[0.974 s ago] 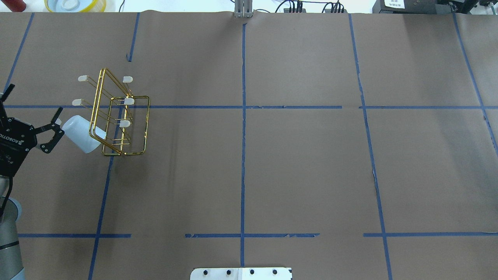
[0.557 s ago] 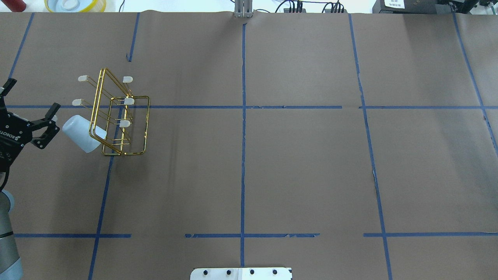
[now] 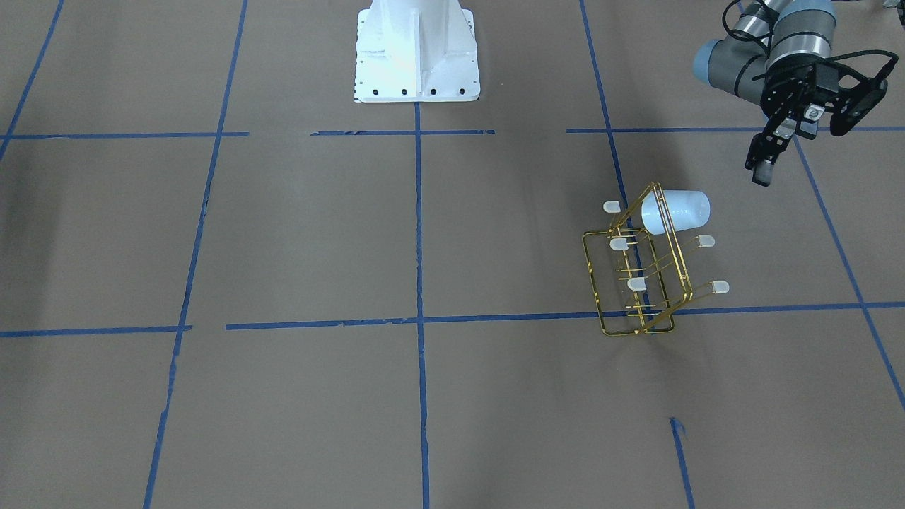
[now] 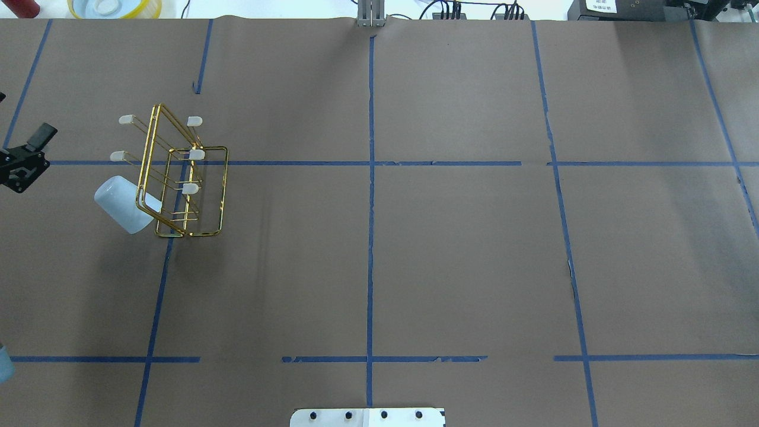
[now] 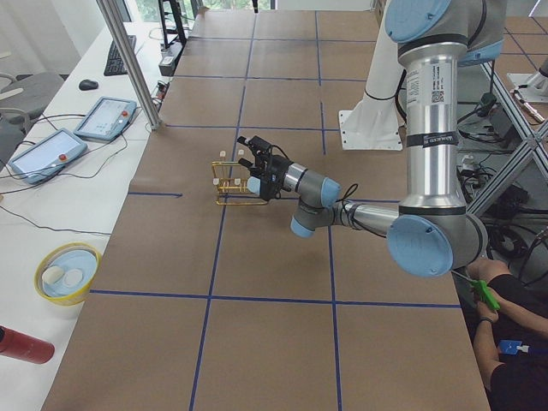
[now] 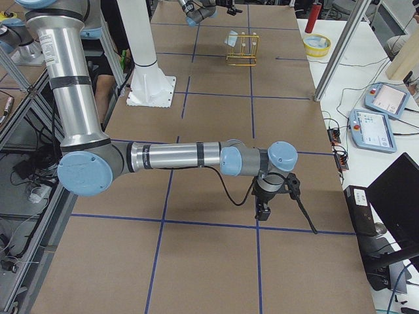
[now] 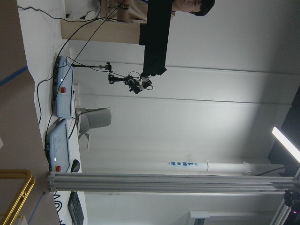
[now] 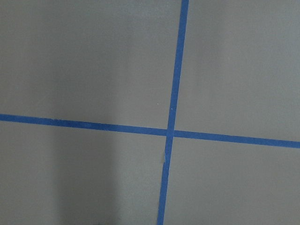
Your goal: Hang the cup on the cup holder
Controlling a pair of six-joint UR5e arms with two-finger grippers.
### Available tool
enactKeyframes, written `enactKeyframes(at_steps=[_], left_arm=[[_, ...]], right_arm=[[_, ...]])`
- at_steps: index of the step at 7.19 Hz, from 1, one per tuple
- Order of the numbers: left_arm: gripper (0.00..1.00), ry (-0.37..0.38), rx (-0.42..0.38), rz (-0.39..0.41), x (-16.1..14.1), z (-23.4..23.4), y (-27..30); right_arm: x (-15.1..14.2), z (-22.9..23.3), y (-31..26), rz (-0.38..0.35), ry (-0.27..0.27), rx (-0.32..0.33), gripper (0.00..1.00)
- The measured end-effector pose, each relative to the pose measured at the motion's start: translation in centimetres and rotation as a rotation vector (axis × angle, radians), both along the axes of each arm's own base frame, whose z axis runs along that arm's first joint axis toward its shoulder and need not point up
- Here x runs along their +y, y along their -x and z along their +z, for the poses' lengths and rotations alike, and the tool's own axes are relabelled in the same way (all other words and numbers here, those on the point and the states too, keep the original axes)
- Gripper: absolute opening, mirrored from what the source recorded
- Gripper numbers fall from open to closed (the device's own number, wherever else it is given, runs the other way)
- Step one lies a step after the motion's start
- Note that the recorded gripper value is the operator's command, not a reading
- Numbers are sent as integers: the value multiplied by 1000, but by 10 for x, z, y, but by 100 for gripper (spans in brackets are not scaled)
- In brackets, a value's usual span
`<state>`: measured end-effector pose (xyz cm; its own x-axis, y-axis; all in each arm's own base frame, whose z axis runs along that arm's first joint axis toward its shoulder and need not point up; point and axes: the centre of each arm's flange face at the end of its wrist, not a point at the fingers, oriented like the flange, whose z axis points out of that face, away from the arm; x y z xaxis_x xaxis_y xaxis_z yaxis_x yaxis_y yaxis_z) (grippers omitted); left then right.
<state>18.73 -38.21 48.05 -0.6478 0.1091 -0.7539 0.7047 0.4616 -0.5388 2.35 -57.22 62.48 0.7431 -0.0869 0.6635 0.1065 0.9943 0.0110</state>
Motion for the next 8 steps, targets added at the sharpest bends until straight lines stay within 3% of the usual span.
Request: enactKeyframes(at_steps=[4,8], left_arm=[[100,50,-437,-51,-61,10,64],[100,214,-900,-74,-140,6,109]], right_arm=[[0,0,0,-1,0,0,100],[0,0,0,0,0,0,100]])
